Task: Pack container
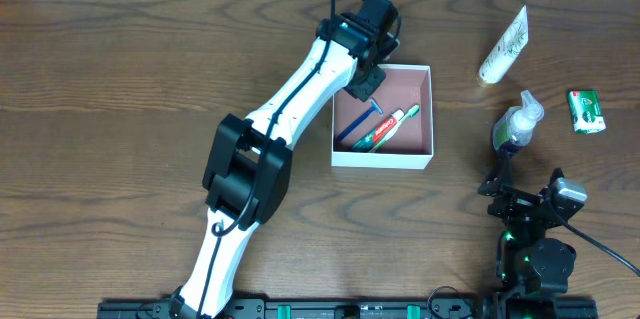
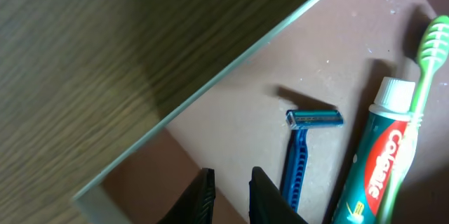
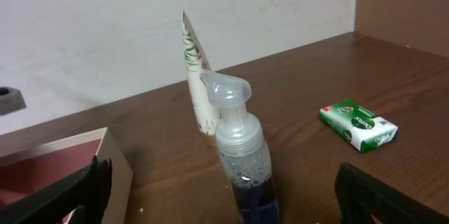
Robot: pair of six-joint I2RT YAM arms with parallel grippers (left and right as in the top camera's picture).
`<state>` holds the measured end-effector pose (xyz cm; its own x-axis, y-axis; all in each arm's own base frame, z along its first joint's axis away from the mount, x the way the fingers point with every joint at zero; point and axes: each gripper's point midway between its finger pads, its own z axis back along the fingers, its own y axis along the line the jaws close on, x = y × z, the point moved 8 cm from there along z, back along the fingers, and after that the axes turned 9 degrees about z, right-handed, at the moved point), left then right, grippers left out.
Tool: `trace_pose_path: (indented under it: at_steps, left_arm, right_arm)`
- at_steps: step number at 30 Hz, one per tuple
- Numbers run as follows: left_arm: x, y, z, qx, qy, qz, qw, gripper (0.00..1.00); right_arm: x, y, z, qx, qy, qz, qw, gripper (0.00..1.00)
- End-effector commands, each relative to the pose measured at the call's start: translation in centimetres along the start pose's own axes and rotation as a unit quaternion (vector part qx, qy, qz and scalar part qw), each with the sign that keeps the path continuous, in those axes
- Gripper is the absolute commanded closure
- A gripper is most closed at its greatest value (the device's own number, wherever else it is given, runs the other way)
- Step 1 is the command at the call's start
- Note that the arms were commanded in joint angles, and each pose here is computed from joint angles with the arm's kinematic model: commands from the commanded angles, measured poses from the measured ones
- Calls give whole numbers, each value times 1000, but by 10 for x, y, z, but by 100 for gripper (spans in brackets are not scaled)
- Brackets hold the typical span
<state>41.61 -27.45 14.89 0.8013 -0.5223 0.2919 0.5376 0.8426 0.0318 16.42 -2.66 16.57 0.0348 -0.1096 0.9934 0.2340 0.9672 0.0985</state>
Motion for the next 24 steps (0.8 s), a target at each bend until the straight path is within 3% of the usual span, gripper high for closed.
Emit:
trace_pose_path:
  at_steps: [1,24]
  left_arm:
    - [-6,-3,-11,5,11,0,1000,81]
    - [-17,-16,-35,-15,14,59,998,89]
  right_arm:
    - [-1,2,0,5,0,8,1000,1]
    - [-1,2,0,5,0,8,1000,1]
